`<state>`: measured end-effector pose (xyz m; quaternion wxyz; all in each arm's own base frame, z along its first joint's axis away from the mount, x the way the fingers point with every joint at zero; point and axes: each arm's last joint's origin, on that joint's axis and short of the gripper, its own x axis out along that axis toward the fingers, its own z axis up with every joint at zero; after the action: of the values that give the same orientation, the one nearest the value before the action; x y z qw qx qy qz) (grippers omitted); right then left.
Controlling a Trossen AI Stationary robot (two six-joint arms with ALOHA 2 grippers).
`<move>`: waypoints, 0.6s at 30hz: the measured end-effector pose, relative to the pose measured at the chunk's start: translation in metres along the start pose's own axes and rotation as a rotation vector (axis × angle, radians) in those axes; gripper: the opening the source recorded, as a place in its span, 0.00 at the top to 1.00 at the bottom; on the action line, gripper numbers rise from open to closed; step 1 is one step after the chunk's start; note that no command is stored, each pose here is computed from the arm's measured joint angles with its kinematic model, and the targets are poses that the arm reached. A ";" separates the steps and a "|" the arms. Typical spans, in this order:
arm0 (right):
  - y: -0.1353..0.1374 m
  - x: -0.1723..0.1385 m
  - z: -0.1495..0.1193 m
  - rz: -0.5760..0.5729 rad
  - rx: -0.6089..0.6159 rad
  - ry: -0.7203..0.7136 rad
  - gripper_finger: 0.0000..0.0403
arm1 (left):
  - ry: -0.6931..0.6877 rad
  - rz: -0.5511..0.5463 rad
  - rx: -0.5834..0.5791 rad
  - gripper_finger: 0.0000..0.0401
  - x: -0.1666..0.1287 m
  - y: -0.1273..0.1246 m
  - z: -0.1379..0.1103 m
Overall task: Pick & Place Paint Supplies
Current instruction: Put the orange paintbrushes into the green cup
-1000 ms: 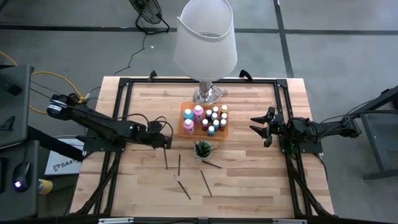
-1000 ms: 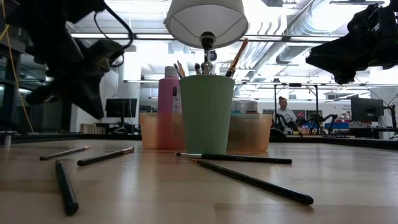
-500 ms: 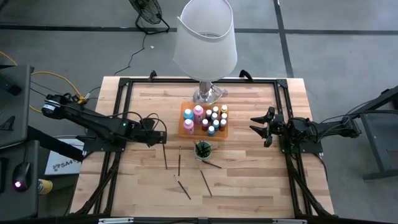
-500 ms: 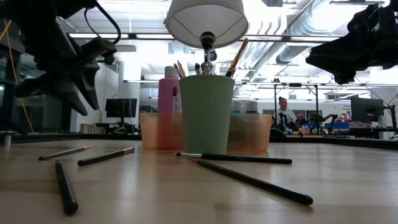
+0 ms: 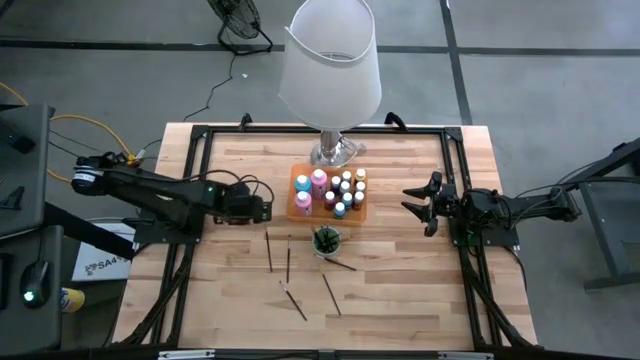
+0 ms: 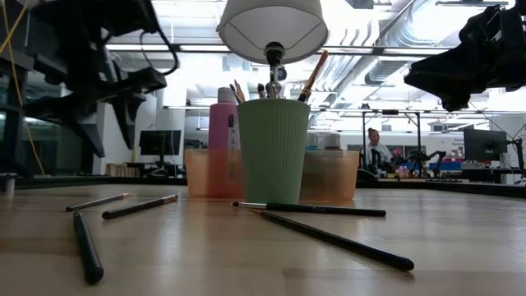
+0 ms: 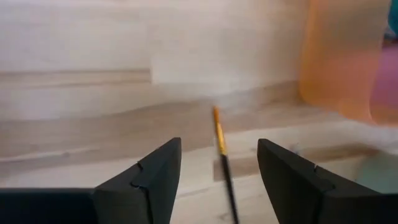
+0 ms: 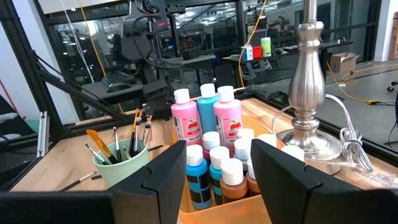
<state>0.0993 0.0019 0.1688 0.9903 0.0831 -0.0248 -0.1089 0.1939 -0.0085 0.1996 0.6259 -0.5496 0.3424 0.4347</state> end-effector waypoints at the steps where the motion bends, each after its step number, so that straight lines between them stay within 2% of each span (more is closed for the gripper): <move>1: 0.000 0.000 0.000 0.000 0.000 0.000 0.57 | -0.007 0.017 -0.003 0.49 0.000 -0.003 0.002; 8: 0.000 0.000 0.000 0.000 0.000 0.000 0.57 | 0.015 0.069 0.013 0.53 0.018 -0.031 0.005; 11: 0.000 0.000 0.000 0.000 0.000 0.000 0.57 | 0.037 0.102 0.016 0.54 0.031 -0.037 0.002; 14: 0.000 0.000 0.000 0.000 0.000 0.000 0.57 | 0.065 0.090 0.007 0.54 0.043 -0.044 -0.001; 18: 0.000 0.000 0.000 0.000 0.000 0.000 0.57 | 0.067 0.125 -0.014 0.54 0.055 -0.044 -0.003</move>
<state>0.0993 0.0019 0.1688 0.9902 0.0831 -0.0248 -0.1090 0.2557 -0.0035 0.1668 0.5820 -0.5456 0.3938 0.4566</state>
